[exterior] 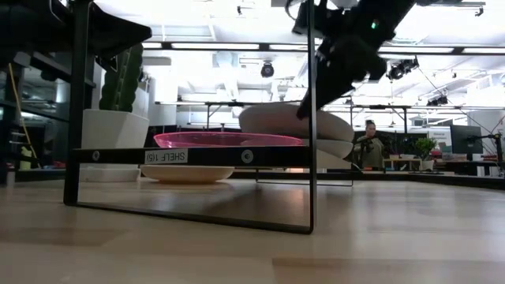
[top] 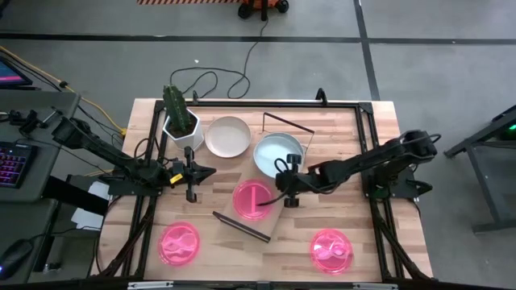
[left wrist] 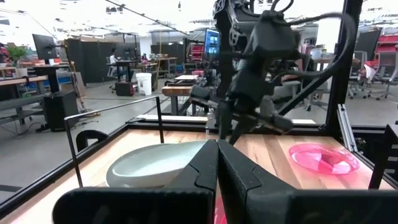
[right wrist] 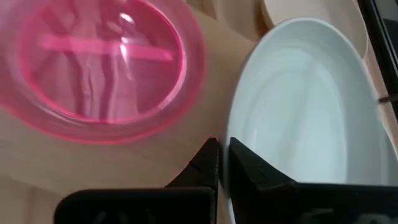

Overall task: Place and stack plates onto a shelf
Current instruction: Stack the right white plate on top of the other white plate on the shelf, then stack the white plate on top of the other white plate on the shelf

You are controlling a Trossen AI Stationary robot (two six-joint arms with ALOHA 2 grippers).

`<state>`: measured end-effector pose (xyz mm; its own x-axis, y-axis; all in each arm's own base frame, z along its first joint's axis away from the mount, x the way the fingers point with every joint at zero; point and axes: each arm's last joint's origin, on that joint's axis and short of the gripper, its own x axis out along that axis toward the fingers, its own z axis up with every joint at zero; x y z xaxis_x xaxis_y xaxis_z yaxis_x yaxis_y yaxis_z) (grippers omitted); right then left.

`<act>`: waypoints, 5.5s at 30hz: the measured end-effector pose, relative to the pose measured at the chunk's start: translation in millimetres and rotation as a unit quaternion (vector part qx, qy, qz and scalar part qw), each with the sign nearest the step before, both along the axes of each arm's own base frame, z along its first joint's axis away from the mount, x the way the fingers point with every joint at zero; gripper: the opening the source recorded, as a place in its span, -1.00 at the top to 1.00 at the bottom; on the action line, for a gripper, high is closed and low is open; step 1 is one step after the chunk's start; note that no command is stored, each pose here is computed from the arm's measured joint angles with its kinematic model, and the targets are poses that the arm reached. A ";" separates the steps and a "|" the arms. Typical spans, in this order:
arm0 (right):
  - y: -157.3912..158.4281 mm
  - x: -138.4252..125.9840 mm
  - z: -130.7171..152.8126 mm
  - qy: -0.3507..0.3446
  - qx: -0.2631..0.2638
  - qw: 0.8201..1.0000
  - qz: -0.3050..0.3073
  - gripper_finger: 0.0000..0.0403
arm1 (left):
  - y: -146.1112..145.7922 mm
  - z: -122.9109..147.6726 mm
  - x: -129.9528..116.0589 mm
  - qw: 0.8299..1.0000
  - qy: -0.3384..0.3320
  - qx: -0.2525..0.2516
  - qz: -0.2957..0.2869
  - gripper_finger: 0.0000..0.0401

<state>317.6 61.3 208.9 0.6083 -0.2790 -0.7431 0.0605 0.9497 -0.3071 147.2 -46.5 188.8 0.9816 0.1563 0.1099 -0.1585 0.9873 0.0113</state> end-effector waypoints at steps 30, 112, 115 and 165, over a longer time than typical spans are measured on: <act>7.6 -11.8 31.5 0.101 0.025 0.994 -0.036 -0.16 | 0.0 -0.2 0.0 1.000 0.001 0.001 0.000 1.00; -74.1 -203.6 13.9 -0.430 0.111 0.894 0.060 0.77 | 47.3 62.1 61.4 0.952 0.249 0.017 0.177 0.48; -74.1 -203.5 12.8 -0.425 0.112 0.896 0.059 0.90 | 51.1 53.8 68.9 0.941 0.290 0.009 0.172 0.40; -75.3 -204.2 3.9 -0.391 0.139 0.910 0.016 1.00 | 73.5 17.0 69.7 0.887 0.447 0.008 0.115 0.36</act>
<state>113.3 -14.0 212.8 0.9856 -0.1202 -0.1187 0.1291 0.9891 0.0705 216.9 27.0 205.8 0.6206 0.3689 -0.6920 -0.2768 0.9287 0.2469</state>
